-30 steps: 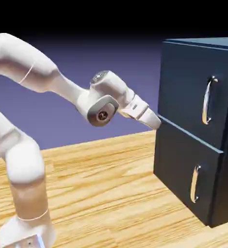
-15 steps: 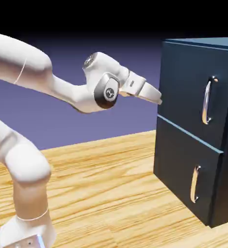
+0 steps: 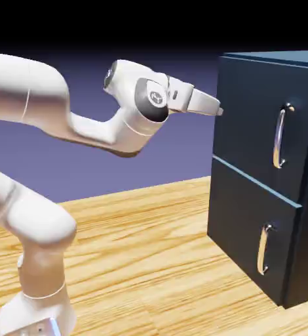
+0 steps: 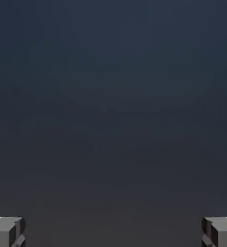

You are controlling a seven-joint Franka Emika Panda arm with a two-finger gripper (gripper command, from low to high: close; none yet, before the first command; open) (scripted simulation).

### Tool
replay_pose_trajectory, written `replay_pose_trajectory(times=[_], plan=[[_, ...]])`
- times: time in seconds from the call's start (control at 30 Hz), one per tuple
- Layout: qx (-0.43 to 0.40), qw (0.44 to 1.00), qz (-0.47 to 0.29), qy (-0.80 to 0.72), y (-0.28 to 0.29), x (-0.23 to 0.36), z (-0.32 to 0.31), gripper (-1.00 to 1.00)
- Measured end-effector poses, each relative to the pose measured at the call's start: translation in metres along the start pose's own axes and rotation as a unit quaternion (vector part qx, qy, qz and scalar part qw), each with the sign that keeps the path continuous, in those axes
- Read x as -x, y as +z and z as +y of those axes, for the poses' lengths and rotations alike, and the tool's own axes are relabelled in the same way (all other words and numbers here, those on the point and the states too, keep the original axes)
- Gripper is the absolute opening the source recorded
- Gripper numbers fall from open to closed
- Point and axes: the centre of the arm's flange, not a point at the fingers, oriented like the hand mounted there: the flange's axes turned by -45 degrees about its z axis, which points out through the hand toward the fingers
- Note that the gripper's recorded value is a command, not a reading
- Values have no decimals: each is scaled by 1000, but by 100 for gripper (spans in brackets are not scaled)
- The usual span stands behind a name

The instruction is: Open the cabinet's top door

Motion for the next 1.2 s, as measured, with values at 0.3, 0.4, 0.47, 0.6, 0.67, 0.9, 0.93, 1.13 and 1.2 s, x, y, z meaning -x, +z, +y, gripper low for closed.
replay_pose_trajectory(times=[0.3, 0.4, 0.47, 0.6, 0.67, 0.9, 0.93, 1.13, 1.2], plan=[[7, 998, 56, 9, -1, -1, 31, 0], [9, 997, 74, 13, 1, 2, 43, 0], [10, 996, 84, 16, 4, 5, 52, 0], [13, 994, 105, 23, 13, 13, 69, 0], [14, 993, 114, 26, 18, 18, 78, 0], [15, 989, 142, 37, 43, 42, 109, 0], [15, 989, 145, 38, 47, 46, 114, 0], [13, 986, 162, 46, 76, 73, 139, 0], [12, 985, 165, 47, 82, 79, 143, 0]])
